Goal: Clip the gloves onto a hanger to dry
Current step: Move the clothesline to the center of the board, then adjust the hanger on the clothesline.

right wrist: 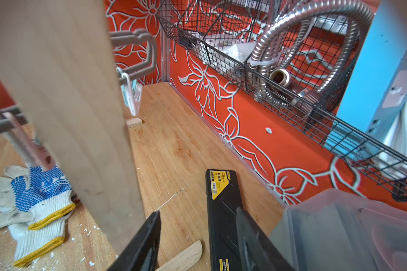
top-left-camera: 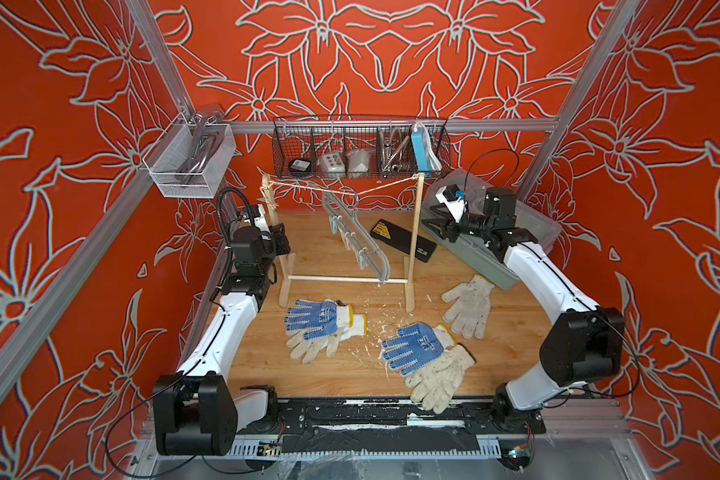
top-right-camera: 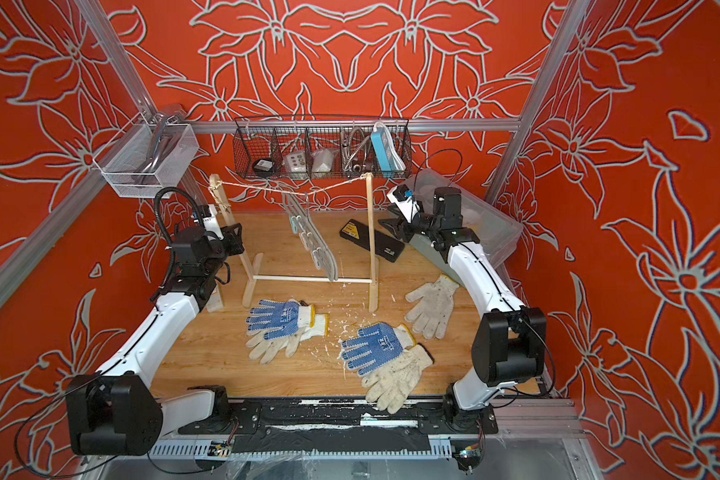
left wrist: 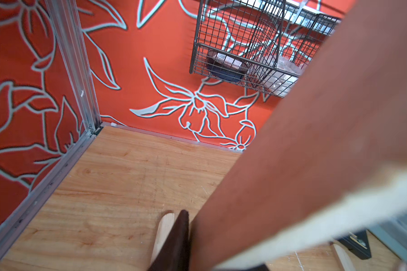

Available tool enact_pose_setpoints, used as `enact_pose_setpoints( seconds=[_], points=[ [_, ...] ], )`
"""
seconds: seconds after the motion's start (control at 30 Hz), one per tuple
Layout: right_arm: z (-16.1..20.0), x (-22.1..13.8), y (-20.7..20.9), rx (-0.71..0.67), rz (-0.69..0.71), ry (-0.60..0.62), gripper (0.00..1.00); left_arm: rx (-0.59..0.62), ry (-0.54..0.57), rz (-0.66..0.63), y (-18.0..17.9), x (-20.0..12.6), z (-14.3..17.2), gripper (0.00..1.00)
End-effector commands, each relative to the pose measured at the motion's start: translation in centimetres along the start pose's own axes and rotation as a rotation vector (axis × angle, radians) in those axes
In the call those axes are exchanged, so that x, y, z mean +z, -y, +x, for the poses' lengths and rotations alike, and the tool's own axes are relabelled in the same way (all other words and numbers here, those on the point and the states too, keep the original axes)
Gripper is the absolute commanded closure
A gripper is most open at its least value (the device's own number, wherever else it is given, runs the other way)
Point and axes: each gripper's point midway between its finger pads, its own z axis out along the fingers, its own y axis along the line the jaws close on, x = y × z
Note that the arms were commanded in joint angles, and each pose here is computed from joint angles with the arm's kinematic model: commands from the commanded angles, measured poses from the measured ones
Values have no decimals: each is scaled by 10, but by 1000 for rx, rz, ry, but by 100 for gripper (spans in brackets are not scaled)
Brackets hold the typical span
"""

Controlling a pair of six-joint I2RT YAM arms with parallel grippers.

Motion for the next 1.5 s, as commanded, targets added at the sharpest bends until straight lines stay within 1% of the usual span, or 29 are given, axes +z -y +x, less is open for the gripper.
enact_pose_setpoints(
  seconds=[0.0, 0.1, 0.17, 0.2, 0.33, 0.43, 0.6, 0.77, 0.83, 0.9, 1.0, 1.03, 1.17, 1.3, 1.4, 1.47],
  points=[
    [-10, -5, -4, -9, -9, 18, 45, -59, -44, 41, 8, -3, 7, 72],
    [-5, -10, -4, 1, 24, -12, 42, -57, -53, 12, 5, -2, 8, 73],
    [-8, -15, -5, 7, 43, -15, 39, -66, -56, -8, 2, -2, 9, 73],
    [-9, -18, -5, 17, 57, -20, 37, -71, -55, -11, 2, -2, 9, 72],
    [-13, -34, -14, 63, 86, -41, 31, -73, -53, -3, 5, -4, 8, 55],
    [-27, -48, -22, 133, 91, -38, 30, -76, -52, 0, 6, -7, 5, 47],
    [-56, -67, -38, 293, 129, -5, 30, -73, -66, -12, 6, -16, 2, 35],
    [-82, -67, -77, 410, 107, -24, 36, -90, -108, -21, 7, -33, 2, 23],
    [-93, -66, -93, 443, 105, -27, 37, -94, -132, -22, 8, -43, 4, 15],
    [-103, -64, -105, 483, 104, -20, 38, -97, -163, -10, 12, -54, 5, 13],
    [-111, -58, -116, 497, 133, -47, 41, -107, -193, 8, 17, -74, 7, 12],
    [-115, -54, -119, 492, 140, -57, 42, -114, -176, 20, 20, -85, 3, 11],
    [-118, -37, -121, 432, 202, -140, 47, -162, -189, 85, 35, -110, -2, 9],
    [-118, -21, -119, 412, 214, -186, 52, -234, -214, 235, 65, -125, -12, 9],
    [-121, -9, -123, 397, 197, -208, 53, -276, -238, 334, 84, -131, -20, 9],
    [-117, 0, -125, 388, 189, -236, 54, -307, -250, 399, 96, -134, -26, 9]
  ],
)
